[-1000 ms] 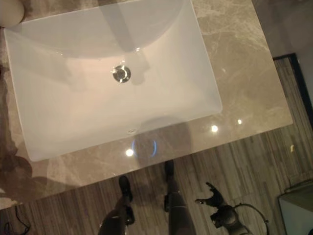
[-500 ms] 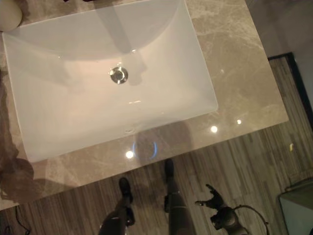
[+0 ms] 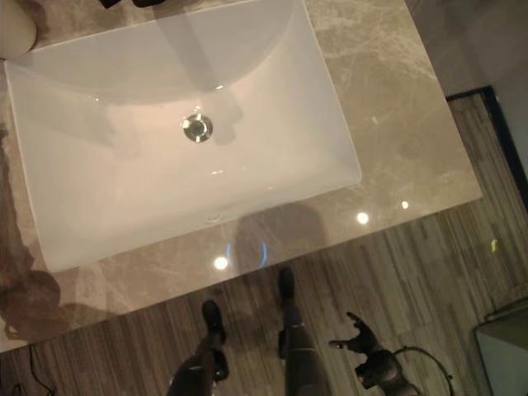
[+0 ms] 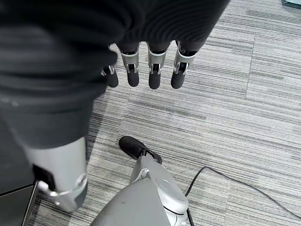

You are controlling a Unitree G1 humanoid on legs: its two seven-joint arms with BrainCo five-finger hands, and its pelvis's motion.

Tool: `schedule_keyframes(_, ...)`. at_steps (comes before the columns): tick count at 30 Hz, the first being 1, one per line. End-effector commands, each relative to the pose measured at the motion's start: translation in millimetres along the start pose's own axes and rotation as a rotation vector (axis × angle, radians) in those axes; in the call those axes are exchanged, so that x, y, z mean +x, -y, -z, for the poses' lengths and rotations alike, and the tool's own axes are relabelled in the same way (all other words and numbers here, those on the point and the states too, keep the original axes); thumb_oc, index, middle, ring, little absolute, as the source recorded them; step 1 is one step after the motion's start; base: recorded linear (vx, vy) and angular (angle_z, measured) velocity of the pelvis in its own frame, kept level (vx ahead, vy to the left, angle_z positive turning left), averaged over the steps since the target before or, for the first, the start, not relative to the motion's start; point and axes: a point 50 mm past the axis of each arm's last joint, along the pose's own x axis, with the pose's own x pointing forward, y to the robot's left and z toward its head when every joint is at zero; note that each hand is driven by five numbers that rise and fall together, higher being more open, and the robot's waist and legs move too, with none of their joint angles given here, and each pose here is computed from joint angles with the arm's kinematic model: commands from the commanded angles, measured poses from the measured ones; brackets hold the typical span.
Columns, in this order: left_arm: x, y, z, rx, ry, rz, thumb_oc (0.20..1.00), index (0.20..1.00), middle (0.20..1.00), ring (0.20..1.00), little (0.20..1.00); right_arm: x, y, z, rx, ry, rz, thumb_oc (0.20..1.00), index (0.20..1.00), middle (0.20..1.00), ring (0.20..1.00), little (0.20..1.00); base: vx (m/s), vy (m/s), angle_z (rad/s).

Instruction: Put brush and paste in cup on sink, flatten towel.

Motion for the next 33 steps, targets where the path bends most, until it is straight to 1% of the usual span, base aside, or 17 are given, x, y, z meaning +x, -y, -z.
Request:
schedule_keyframes(1, -18, 6, 45, 0.217, -0.138, 0.071, 0.200, 0.200, 0.200, 0.200, 0.200, -3, 11, 8, -0.014, -0.030, 0.020, 1.000, 1.000, 1.000, 1.000, 1.000, 0.00, 0.000, 0.00)
schedule_keyframes(8, -16, 30, 21, 0.165, -0.044, 0.127, 0.200, 0.200, 0.200, 0.200, 0.200, -4, 11, 10, -0.008, -0.040, 0.021, 1.000, 1.000, 1.000, 1.000, 1.000, 0.00, 0.000, 0.00)
schedule_keyframes(13, -18, 39, 15, 0.135, -0.018, 0.158, 0.200, 0.200, 0.200, 0.200, 0.200, -5, 10, 14, -0.006, -0.054, 0.026, 1.000, 1.000, 1.000, 1.000, 1.000, 0.00, 0.000, 0.00)
schedule_keyframes(25, -22, 56, 10, 0.094, -0.014, 0.187, 0.200, 0.200, 0.200, 0.200, 0.200, -6, 11, 15, 0.003, -0.050, 0.036, 1.000, 1.000, 1.000, 1.000, 1.000, 0.00, 0.000, 0.00)
schedule_keyframes(33, -18, 76, -4, 0.047, -0.009, 0.202, 0.200, 0.200, 0.200, 0.200, 0.200, -6, 6, 16, 0.001, -0.055, 0.022, 1.000, 1.000, 1.000, 1.000, 1.000, 0.00, -0.002, 0.00)
